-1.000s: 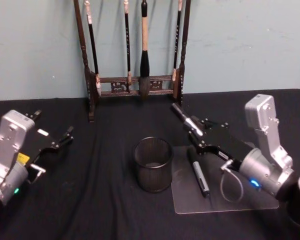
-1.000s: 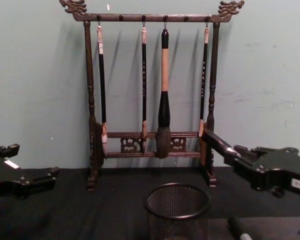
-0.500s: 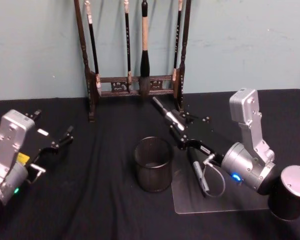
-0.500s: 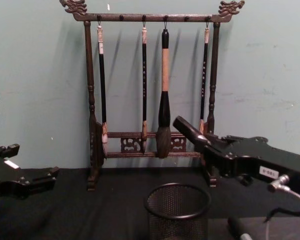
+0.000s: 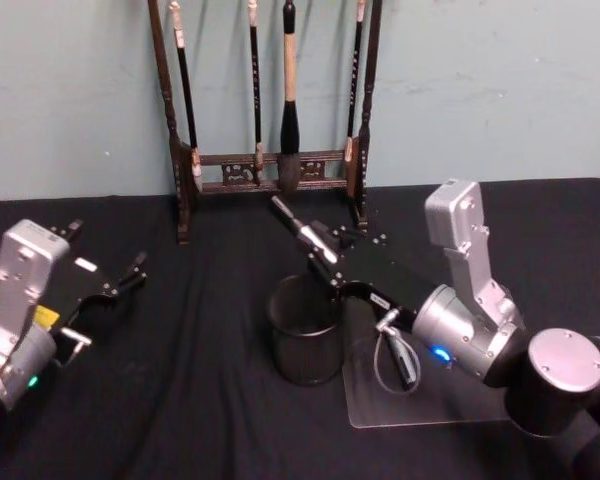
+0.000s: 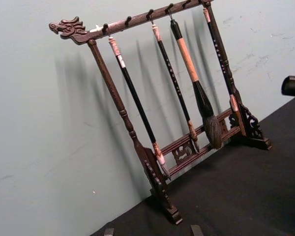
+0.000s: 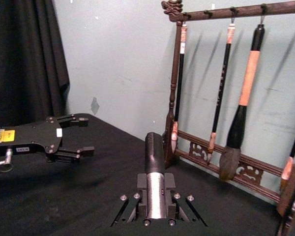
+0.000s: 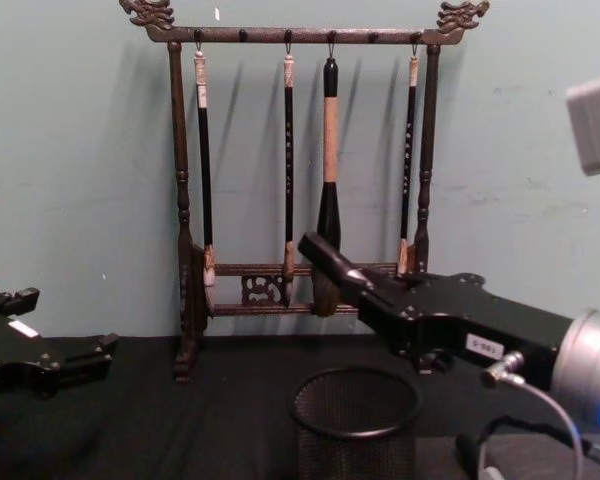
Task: Pick up the water-based marker from the table and place it into the pen holder.
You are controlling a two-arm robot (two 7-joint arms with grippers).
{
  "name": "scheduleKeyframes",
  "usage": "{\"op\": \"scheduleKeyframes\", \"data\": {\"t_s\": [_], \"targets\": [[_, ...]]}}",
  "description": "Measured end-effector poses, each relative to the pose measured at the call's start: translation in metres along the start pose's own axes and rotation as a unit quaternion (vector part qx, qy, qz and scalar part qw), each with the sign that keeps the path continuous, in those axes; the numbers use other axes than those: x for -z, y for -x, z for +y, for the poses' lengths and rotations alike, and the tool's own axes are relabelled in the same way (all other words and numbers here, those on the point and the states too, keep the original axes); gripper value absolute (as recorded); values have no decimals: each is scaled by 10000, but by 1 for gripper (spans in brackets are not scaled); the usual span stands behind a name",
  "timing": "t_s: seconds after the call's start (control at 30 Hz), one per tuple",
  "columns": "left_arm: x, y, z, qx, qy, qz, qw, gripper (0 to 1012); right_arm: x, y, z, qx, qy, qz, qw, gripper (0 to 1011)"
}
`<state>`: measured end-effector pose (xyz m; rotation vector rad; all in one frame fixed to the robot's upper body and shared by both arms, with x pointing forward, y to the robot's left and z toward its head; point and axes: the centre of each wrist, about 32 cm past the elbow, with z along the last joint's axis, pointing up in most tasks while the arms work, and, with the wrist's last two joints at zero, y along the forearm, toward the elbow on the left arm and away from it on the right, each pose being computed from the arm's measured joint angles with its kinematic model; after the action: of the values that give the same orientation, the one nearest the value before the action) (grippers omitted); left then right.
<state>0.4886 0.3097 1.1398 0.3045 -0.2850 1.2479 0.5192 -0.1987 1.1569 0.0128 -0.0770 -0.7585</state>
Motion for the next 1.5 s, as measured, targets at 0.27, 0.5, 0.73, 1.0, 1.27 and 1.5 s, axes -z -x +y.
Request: {"op": "scheduleKeyframes", "data": {"t_s": [0.27, 0.5, 0.73, 1.0, 1.27, 1.5], "targets": [[0, 0, 0, 0, 0, 0, 10000, 1009, 30, 60, 121, -119, -1, -93, 9999, 202], [0, 0, 0, 0, 0, 0, 10000, 1009, 77, 95, 188, -238, 55, -143, 9996, 202], [0, 0, 0, 0, 0, 0, 10000, 1009, 103, 98, 245, -287, 90, -159, 9994, 202], [0, 0, 0, 0, 1, 0, 10000, 1009, 106, 98, 247, -289, 96, -157, 9994, 202], [0, 0, 0, 0, 0, 0, 10000, 1009, 102, 99, 245, -288, 91, -158, 9994, 296], [0, 0, 0, 0, 0, 0, 10000, 1009, 101, 97, 243, -285, 89, -160, 9994, 528]]}}
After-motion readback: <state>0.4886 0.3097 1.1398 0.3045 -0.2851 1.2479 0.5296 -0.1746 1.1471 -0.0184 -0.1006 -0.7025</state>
